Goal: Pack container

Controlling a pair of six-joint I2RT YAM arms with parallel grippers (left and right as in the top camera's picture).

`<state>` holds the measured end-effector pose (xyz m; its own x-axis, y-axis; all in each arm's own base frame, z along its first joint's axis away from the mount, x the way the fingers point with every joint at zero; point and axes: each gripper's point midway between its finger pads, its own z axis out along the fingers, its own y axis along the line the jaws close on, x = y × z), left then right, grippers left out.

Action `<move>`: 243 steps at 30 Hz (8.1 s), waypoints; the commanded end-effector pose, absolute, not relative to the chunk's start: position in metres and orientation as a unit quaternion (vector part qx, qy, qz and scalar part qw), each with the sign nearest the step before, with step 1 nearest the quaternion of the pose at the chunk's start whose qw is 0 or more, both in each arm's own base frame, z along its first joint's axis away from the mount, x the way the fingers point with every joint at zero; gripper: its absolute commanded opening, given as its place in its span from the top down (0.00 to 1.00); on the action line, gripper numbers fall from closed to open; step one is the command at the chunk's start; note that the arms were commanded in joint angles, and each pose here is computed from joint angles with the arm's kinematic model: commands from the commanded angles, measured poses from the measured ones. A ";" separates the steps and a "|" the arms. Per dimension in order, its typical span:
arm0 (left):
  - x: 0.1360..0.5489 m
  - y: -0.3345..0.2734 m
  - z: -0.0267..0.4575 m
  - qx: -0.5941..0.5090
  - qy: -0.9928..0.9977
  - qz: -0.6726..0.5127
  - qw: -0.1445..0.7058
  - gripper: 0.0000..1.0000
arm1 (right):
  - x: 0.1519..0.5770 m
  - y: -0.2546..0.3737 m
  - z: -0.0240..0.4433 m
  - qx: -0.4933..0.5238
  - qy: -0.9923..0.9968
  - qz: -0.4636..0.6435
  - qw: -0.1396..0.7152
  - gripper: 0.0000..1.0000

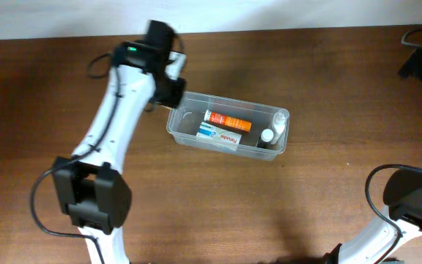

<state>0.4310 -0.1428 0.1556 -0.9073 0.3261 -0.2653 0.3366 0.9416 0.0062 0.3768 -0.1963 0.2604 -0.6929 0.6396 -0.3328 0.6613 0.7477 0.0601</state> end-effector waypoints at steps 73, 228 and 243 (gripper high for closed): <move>0.411 -0.171 0.021 0.178 0.983 0.043 -0.018 0.53 | 0.374 -0.198 0.273 0.356 0.915 -0.038 0.185 0.02; 0.245 -0.026 0.158 0.103 0.725 -0.016 0.681 0.01 | 0.374 -0.198 0.273 0.356 0.915 -0.038 0.185 0.02; 0.245 -0.015 0.161 0.094 0.722 0.016 0.685 0.01 | 0.374 -0.198 0.273 0.356 0.915 -0.038 0.185 0.02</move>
